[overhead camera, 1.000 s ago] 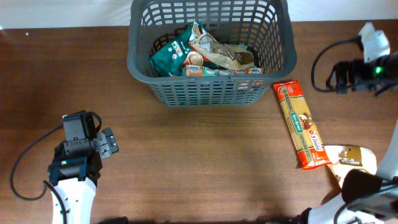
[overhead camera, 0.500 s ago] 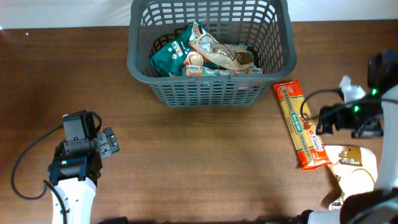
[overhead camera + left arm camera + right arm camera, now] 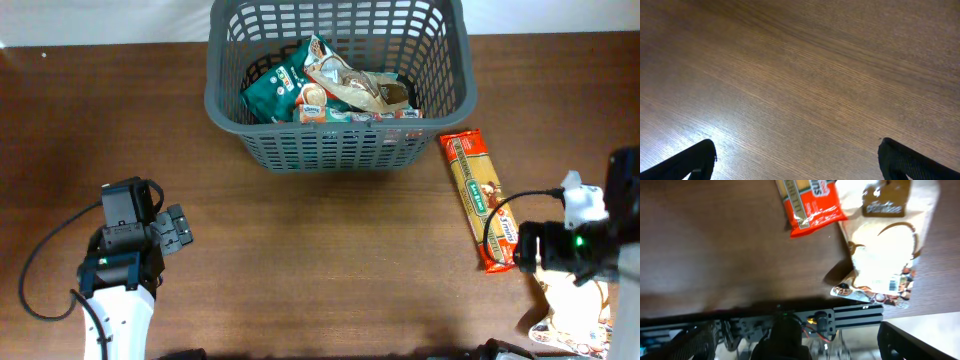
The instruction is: Pack container
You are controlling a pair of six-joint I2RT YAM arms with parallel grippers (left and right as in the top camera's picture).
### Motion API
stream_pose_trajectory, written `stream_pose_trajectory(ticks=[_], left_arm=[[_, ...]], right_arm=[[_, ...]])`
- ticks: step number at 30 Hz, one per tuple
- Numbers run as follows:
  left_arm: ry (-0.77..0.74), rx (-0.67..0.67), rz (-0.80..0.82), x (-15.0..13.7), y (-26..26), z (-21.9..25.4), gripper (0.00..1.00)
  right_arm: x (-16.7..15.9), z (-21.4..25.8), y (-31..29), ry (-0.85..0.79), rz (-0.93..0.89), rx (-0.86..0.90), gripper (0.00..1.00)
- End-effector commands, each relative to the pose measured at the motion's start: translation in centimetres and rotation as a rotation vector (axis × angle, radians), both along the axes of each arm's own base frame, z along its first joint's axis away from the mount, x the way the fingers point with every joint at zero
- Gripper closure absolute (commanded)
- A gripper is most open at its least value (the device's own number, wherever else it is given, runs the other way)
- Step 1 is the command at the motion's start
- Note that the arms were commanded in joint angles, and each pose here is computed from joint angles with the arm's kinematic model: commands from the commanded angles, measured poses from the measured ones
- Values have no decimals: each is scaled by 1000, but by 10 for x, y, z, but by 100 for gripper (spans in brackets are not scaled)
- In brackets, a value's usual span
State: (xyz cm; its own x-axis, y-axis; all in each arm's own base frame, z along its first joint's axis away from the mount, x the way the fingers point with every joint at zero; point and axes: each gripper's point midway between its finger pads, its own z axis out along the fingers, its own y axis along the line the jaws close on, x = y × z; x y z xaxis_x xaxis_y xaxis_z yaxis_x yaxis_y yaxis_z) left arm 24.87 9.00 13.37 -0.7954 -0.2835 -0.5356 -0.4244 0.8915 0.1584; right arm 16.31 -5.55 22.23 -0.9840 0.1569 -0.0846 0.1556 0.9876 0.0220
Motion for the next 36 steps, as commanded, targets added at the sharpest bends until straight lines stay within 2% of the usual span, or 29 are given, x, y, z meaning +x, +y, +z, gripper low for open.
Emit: stream_pose_trajectory(ticks=[1, 9, 28, 31, 36], left_arm=[[-3, -20, 6, 0, -1, -3, 1], [-18, -32, -3, 3, -3, -2, 1], [-15, -32, -3, 3, -3, -2, 1], [0, -34, -3, 0, -4, -4, 1], [9, -35, -2, -2, -4, -5, 1]], right_arm=[[-15, 13, -5, -66, -28, -77, 1], [-19, 18, -3, -106, -29, -93, 1], [-3, -2, -9, 26, -26, -43, 1], [9, -6, -14, 13, -26, -48, 1], [-10, -11, -38, 169, 105, -174, 1]])
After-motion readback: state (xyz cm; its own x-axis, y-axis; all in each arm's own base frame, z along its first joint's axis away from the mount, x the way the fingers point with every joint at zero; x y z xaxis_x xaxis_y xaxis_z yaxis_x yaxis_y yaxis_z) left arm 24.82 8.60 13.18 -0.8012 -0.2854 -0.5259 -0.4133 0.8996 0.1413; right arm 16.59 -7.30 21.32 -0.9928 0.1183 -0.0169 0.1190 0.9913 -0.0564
